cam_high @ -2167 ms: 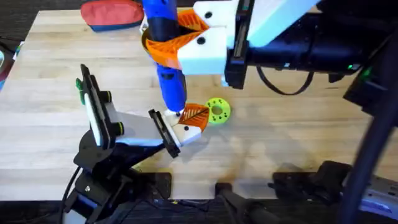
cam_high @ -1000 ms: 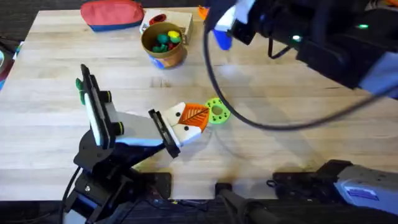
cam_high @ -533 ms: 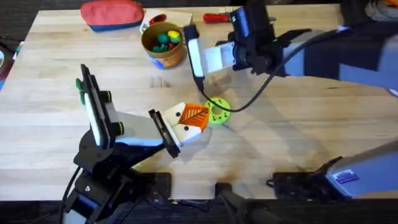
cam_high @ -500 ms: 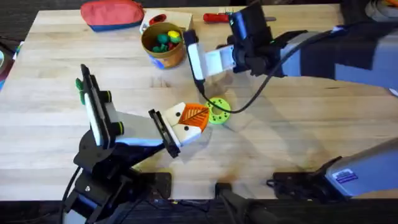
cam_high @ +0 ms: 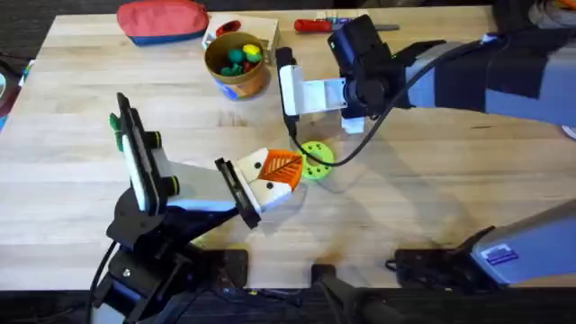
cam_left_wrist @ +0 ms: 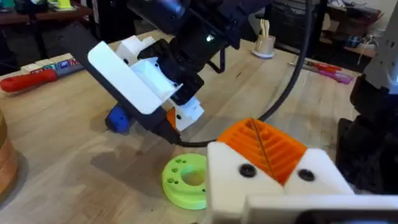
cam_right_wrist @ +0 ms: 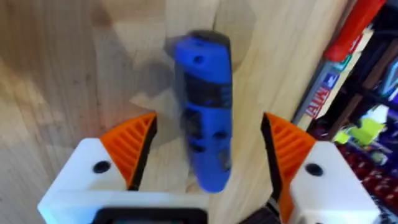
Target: Pick up the gripper from the table and insert it into the empty holder that is missing its gripper. Then pick up a screw, insert it into the mounting hole, and use the screwdriver to tighten it. Finally, clean up the table by picking up the vegetable and placing it into the bucket.
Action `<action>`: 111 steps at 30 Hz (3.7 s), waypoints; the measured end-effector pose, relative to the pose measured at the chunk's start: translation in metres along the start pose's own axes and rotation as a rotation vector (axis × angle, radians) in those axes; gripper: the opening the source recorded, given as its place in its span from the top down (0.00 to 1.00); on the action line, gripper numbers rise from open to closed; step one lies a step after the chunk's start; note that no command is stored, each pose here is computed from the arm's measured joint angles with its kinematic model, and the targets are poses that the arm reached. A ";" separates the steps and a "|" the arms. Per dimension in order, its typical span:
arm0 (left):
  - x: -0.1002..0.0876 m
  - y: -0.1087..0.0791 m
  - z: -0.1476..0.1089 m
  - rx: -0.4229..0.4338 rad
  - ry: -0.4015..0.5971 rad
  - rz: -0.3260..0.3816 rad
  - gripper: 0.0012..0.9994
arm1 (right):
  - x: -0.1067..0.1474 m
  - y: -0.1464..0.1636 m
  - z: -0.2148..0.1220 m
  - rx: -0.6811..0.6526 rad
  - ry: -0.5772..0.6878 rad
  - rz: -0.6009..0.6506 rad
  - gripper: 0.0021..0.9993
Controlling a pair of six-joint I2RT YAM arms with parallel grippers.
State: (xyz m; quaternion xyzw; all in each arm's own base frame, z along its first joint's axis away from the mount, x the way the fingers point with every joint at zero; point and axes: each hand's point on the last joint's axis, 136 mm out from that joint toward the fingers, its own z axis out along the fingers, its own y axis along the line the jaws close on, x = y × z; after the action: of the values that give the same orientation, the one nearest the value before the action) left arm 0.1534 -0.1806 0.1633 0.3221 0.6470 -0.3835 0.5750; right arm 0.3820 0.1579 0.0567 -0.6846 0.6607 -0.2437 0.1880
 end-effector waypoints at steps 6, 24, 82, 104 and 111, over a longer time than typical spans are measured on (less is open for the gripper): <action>0.000 0.000 0.000 0.000 0.000 0.000 0.97 | 0.006 0.008 -0.006 -0.035 0.017 0.147 0.01; -0.010 0.003 0.000 -0.018 -0.039 0.018 0.01 | 0.006 -0.032 -0.092 0.042 -0.159 0.595 0.01; 0.061 0.300 -0.261 -1.544 0.633 -0.959 0.01 | 0.006 -0.038 -0.103 0.044 -0.187 0.764 0.01; 0.099 0.337 -0.253 -1.409 0.749 -0.841 0.98 | 0.006 -0.038 -0.103 0.044 -0.188 0.764 0.01; 0.091 0.329 -0.253 -1.418 0.747 -0.861 0.98 | 0.007 -0.038 -0.103 0.042 -0.185 0.764 0.01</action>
State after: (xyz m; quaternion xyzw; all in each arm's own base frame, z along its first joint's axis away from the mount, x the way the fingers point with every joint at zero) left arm 0.2976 0.2002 0.0428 -0.2735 0.9397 0.0523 0.1984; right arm 0.3529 0.1600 0.1625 -0.4044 0.8432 -0.1067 0.3378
